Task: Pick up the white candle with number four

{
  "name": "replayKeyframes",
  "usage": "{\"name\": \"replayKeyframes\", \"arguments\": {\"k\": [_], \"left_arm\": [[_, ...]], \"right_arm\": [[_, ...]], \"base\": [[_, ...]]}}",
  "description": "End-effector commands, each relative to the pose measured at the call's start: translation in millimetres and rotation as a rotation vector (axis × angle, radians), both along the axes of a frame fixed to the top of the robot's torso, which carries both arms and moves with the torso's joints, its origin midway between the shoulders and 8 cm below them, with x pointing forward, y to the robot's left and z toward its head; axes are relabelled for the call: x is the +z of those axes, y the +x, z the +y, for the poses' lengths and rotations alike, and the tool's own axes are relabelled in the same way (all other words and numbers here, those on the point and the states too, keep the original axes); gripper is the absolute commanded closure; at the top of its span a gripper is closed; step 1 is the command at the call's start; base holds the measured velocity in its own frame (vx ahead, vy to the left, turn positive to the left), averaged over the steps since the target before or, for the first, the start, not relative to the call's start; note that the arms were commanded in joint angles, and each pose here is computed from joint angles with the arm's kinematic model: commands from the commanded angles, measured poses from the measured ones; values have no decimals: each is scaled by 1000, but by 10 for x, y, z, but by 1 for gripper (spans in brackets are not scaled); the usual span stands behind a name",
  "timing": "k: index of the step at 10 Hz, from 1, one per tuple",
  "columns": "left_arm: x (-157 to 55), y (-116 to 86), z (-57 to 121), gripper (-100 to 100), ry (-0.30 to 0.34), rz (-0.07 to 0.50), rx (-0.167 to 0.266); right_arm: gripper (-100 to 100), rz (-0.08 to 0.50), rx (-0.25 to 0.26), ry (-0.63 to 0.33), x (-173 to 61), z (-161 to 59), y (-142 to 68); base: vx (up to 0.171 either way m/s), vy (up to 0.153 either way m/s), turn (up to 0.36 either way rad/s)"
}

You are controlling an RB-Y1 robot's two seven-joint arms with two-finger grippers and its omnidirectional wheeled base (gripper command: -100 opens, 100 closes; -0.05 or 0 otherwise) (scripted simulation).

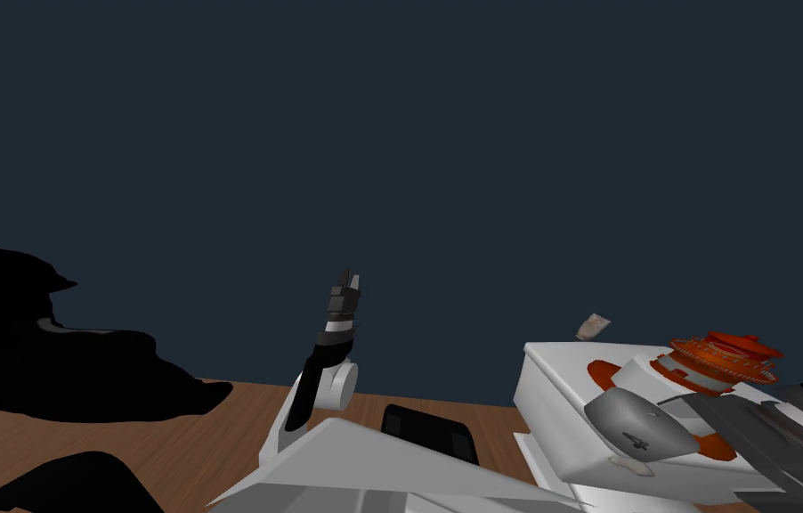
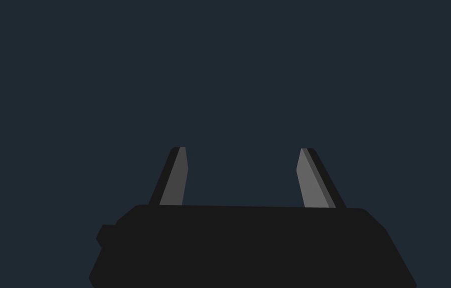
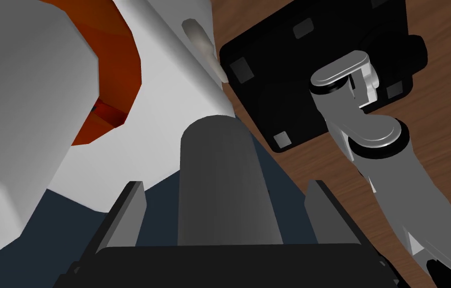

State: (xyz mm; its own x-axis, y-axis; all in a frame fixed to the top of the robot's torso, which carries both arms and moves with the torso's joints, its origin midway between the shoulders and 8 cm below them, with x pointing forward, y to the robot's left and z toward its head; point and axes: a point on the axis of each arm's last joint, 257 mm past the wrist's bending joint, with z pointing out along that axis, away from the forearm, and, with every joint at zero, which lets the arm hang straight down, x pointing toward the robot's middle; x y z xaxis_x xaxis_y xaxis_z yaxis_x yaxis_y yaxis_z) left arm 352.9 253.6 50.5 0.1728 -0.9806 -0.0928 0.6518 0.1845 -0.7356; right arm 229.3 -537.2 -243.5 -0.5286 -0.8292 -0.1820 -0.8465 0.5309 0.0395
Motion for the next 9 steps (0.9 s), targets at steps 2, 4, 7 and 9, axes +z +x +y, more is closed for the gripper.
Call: {"name": "replayKeyframes", "arguments": {"k": [2, 4, 7, 9], "left_arm": [[0, 0, 0, 0, 0, 0, 0], [0, 0, 0, 0, 0, 0, 0], [0, 0, 0, 0, 0, 0, 0], [0, 0, 0, 0, 0, 0, 0]], "right_arm": [[-100, -3, -13, 2, -104, -43, -98], [-100, -5, -13, 2, -99, -41, -88], [-100, -2, -61, 28, -168, -24, -170], [-100, -6, -30, 5, -234, -88, -224]], "base": [[5, 4, 38], [5, 3, 24], [7, 5, 53], [4, 2, -3]]}}
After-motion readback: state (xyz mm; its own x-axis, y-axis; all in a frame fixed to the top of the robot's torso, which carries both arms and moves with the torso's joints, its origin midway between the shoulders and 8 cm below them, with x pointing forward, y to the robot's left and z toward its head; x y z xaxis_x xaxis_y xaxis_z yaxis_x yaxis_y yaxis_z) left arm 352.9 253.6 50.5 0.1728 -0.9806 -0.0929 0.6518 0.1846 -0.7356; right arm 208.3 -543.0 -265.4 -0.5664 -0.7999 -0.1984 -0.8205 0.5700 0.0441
